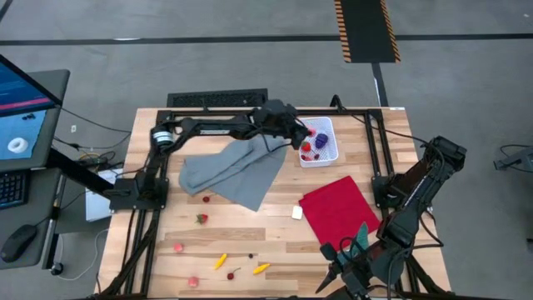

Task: Pick and placing Produce into tupperware
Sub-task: Put the pink peach into the white bin

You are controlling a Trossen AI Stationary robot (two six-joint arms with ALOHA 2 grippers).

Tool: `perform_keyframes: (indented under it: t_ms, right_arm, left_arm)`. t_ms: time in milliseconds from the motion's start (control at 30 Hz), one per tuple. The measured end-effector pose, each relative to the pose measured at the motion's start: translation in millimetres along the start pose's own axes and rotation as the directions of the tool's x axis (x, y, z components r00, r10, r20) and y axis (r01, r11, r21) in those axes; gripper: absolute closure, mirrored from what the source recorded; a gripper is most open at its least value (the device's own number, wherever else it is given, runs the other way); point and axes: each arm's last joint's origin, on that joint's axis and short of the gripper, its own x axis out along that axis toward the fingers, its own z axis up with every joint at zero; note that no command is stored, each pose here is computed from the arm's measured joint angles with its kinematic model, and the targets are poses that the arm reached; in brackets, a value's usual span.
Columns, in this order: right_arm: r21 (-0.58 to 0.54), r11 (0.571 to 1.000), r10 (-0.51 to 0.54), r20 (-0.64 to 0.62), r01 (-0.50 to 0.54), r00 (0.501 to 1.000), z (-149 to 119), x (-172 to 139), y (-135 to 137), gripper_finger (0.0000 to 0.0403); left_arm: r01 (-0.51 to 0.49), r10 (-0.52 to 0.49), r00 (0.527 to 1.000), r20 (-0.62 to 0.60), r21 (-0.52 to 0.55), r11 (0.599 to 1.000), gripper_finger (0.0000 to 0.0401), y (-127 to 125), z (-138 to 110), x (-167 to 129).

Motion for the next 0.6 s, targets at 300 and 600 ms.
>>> perform_keyframes:
  t_ms: [300,600]
  right_arm:
    - [0.007,1.000,0.008,-0.006,-0.008,1.000,-1,-1,3,0.0274]
    - [0.008,1.000,0.007,-0.005,-0.007,1.000,0,-1,3,0.0274]
  left_arm:
    - [-0.094,0.037,0.982,-0.185,-0.310,0.946,0.0331,33,-21,34]
    - [-0.140,0.065,0.968,-0.242,-0.304,0.942,0.0283,36,-22,40]
